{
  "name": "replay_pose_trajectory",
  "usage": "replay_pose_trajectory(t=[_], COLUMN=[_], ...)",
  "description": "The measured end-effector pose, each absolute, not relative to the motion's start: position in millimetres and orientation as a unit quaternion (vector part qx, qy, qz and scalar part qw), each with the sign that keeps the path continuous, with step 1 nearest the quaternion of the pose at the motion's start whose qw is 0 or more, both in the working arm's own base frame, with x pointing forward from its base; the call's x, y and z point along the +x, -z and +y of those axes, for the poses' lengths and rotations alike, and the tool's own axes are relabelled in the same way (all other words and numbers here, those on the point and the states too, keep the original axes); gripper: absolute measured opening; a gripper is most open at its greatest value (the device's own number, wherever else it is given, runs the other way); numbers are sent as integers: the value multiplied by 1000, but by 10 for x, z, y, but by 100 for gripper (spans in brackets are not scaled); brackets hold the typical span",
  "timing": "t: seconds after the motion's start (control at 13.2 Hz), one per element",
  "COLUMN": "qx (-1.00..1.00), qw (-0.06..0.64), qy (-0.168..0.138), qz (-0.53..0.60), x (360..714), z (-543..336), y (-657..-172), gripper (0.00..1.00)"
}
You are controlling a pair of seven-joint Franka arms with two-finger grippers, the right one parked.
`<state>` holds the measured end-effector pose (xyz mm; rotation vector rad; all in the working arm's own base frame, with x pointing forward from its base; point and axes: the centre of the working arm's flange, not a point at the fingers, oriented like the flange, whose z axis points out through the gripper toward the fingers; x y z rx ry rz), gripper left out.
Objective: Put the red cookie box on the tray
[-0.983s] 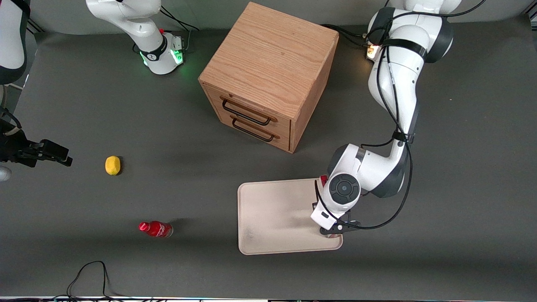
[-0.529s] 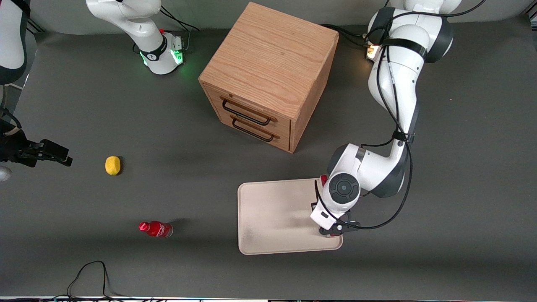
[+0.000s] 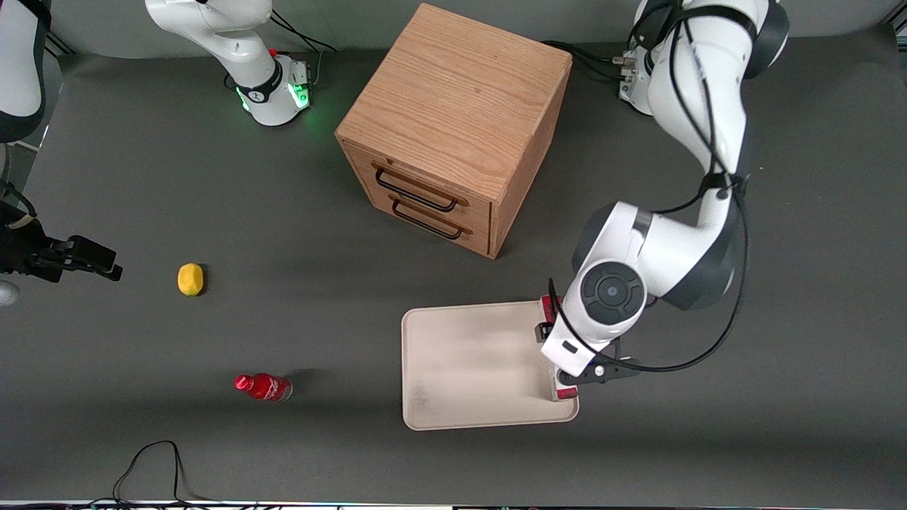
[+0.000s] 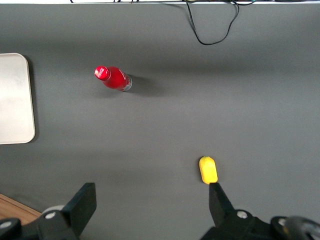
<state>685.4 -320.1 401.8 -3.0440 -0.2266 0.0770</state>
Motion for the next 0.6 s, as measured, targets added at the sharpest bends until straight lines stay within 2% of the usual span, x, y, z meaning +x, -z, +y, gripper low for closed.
replay_pose_trajectory(t=[0.45,0.6], qx=[-997,-997], qw=[20,12], qy=[3,18], qz=[-78,-80], x=[6365,6242], z=[-2991,-2924], y=[-5679,-6008], gripper=[100,100])
